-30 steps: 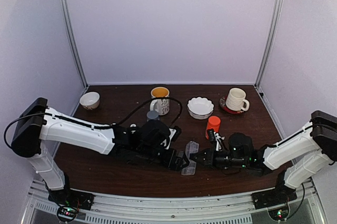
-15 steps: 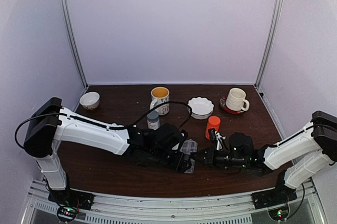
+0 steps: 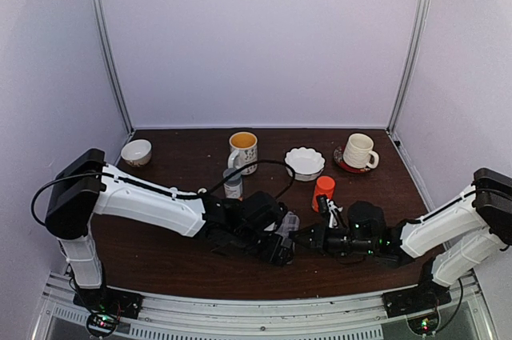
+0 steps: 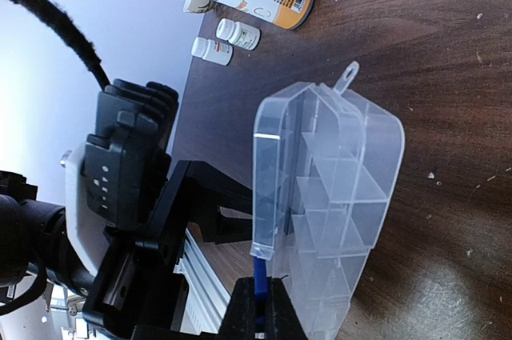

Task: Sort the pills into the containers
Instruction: Hold the lid of the pill container.

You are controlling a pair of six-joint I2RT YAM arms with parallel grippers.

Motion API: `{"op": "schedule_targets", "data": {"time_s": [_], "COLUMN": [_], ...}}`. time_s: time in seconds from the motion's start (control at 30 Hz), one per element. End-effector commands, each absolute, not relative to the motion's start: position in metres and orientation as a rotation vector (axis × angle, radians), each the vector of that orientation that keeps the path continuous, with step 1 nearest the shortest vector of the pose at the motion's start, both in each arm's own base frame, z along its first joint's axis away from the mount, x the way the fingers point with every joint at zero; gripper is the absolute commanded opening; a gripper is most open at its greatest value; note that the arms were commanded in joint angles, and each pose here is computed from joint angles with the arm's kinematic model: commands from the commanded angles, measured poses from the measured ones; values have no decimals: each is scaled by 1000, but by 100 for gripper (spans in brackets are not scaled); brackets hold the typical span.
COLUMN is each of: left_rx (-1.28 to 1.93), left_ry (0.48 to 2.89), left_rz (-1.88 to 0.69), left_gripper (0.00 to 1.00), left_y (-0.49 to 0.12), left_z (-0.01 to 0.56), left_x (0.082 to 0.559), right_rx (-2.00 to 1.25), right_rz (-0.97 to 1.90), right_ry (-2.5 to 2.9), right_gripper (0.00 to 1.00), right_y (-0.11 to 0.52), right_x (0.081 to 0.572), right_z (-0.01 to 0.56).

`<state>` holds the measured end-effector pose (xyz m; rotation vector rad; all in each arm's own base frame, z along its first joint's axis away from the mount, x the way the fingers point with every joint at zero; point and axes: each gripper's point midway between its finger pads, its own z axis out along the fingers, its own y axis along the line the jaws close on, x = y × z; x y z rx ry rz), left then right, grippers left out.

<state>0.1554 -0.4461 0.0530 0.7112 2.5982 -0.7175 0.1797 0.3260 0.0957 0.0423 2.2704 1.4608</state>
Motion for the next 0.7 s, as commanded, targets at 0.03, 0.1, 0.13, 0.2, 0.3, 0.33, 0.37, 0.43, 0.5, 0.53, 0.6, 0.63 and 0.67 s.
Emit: {"op": "schedule_targets", "data": {"time_s": [0.03, 0.1, 0.13, 0.2, 0.3, 0.33, 0.37, 0.43, 0.5, 0.53, 0.6, 0.63, 0.67], "left_rx": [675, 668, 662, 681, 702, 709, 714, 716, 712, 714, 720, 721, 723], "left_ry": [2631, 2634, 2631, 2643, 2631, 2629, 2627, 2626, 2634, 2643, 2647, 2648, 2648], "left_rz": [-705, -703, -707, -752, -806, -825, -844, -854, -835, -818, -817, -816, -818], "left_gripper": [87, 83, 81, 78, 75, 73, 70, 65, 63, 62, 62, 62, 61], "left_y": [-444, -443, -443, -445, -449, -450, -451, -451, -448, -446, -446, -446, -446], "left_z": [45, 44, 44, 45, 48, 48, 48, 47, 43, 40, 40, 39, 39], "left_x": [158, 159, 161, 155, 152, 150, 150, 150, 150, 150, 150, 149, 149], "right_rx": [62, 62, 62, 63, 63, 62, 64, 67, 67, 68, 66, 64, 65], "right_rz": [1492, 1492, 1492, 1488, 1482, 1483, 1485, 1495, 1510, 1514, 1518, 1523, 1523], "right_ry": [2230, 2233, 2231, 2233, 2239, 2241, 2242, 2236, 2229, 2228, 2229, 2229, 2229], "right_gripper": [2, 2, 2, 3, 7, 9, 10, 11, 14, 17, 25, 28, 31], "right_y": [329, 329, 328, 328, 328, 328, 328, 329, 331, 332, 333, 334, 334], "right_x": [184, 183, 183, 183, 183, 183, 183, 183, 183, 183, 184, 184, 184], "right_z": [104, 103, 104, 103, 101, 100, 99, 100, 101, 102, 101, 102, 101]}}
